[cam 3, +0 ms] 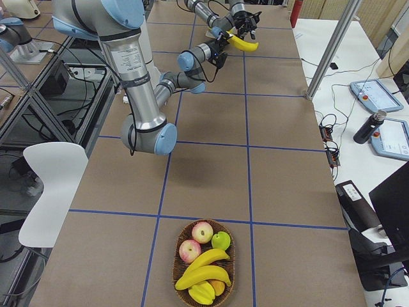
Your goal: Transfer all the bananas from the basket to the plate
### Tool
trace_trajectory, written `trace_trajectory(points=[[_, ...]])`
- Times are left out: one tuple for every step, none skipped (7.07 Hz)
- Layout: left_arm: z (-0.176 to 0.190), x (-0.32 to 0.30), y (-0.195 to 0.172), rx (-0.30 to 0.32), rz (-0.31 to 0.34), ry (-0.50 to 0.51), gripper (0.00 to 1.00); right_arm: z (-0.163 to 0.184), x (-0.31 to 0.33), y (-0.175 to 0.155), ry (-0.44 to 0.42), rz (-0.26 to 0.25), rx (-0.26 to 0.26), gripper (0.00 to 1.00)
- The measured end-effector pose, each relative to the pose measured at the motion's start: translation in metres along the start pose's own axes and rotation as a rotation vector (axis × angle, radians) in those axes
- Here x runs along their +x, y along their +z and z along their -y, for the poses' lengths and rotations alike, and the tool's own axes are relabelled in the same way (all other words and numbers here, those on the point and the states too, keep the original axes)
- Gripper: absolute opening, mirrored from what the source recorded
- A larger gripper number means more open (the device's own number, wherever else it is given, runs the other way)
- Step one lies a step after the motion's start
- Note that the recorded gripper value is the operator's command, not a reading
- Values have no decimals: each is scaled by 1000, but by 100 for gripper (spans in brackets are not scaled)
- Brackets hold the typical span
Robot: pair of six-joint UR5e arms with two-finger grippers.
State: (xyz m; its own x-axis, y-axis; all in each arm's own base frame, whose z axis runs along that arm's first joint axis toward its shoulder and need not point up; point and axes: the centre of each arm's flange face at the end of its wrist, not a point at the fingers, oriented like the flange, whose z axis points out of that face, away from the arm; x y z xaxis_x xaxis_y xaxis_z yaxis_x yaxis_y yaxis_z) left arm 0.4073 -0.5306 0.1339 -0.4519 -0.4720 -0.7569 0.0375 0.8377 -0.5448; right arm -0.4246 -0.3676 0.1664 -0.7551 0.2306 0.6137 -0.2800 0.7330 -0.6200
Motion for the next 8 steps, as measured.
trace_trajectory(points=[[-1,-1,0,-4,-4,2,98,-1,0,-1,11,6,1,0],[-2,0,0,-4,-11,4,98,-2,1,-1,18,8,2,0],[-3,0,1,-3,-18,4,98,-4,3,-2,23,8,2,0],[-5,-1,1,-4,-21,4,98,-7,5,-2,28,10,1,0],[-6,-2,3,-7,-22,4,97,-8,5,-3,32,13,-1,0],[-8,-4,4,-10,-21,4,94,-9,6,-3,34,14,-3,0],[-9,-5,5,-12,-20,4,92,-10,6,-4,35,15,-4,0],[-9,-6,5,-13,-20,4,88,-10,6,-4,37,17,-6,0]])
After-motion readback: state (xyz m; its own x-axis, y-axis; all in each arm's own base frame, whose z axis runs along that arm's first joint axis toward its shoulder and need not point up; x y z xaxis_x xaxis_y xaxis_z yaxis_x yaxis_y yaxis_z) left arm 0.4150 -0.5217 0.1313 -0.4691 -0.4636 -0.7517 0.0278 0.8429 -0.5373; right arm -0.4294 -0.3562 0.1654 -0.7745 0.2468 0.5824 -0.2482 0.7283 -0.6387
